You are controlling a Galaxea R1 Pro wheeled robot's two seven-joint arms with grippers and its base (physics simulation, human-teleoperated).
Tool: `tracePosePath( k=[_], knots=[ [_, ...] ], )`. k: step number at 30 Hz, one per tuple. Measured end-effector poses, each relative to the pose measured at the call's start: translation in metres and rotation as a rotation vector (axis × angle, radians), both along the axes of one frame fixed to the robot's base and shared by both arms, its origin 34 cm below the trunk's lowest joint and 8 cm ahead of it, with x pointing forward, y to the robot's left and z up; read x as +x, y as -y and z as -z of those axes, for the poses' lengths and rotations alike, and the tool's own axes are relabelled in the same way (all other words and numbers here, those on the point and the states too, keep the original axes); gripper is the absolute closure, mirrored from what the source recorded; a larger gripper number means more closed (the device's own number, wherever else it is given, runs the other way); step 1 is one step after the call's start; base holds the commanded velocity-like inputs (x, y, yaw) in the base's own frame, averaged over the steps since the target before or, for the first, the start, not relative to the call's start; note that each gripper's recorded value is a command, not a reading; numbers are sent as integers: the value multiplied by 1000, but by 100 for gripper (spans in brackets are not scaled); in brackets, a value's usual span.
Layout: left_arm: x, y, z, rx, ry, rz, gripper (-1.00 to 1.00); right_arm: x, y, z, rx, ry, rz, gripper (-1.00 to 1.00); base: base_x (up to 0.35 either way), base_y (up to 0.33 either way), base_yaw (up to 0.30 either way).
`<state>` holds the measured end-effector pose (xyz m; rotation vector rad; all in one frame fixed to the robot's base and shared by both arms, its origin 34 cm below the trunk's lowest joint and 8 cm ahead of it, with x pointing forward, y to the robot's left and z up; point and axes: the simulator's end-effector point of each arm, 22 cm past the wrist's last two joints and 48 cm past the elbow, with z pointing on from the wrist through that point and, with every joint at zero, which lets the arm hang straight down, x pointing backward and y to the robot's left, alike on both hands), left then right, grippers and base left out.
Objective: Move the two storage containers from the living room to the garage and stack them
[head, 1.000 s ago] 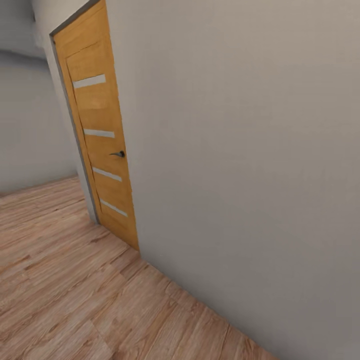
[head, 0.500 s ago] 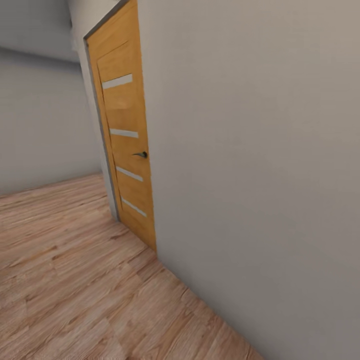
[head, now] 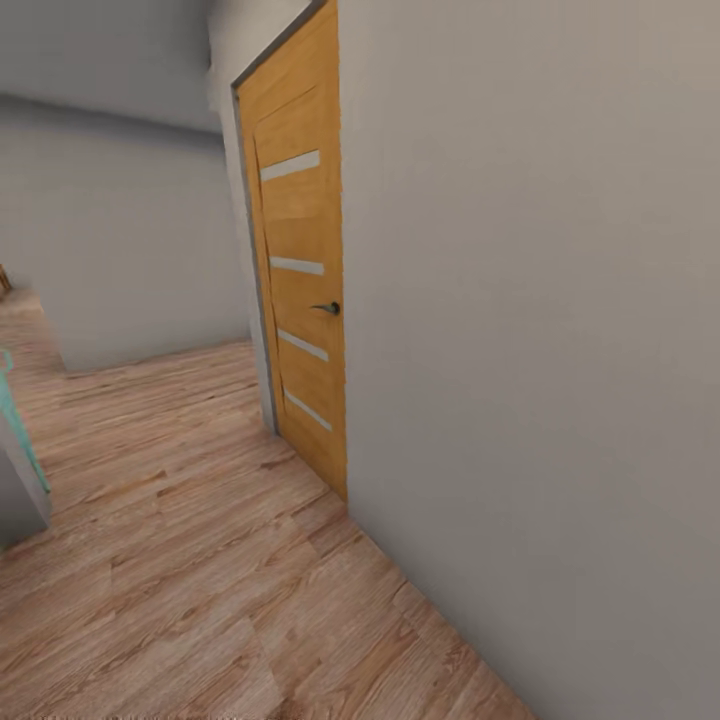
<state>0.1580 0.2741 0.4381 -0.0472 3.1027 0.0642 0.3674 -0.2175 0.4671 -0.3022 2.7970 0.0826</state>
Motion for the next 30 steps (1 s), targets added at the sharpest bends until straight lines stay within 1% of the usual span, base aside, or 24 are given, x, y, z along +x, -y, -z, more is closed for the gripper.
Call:
tracePosePath(
  k=[4, 11, 14, 30],
  knots=[
    [-1, 0, 0, 1, -2, -6, -100, 1, 0, 0, 1, 5, 3, -100, 0, 0, 218],
    [-2, 1, 0, -1, -4, -5, -100, -1, 1, 0, -1, -4, 1, -100, 0, 0, 20],
    [-2, 1, 0, -2, -5, -5, -100, -1, 1, 0, -1, -4, -2, -100, 0, 0, 122],
    [-2, 1, 0, -1, -5, -5, -100, -1, 0, 0, -2, -5, -5, -100, 0, 0, 259]
  ],
)
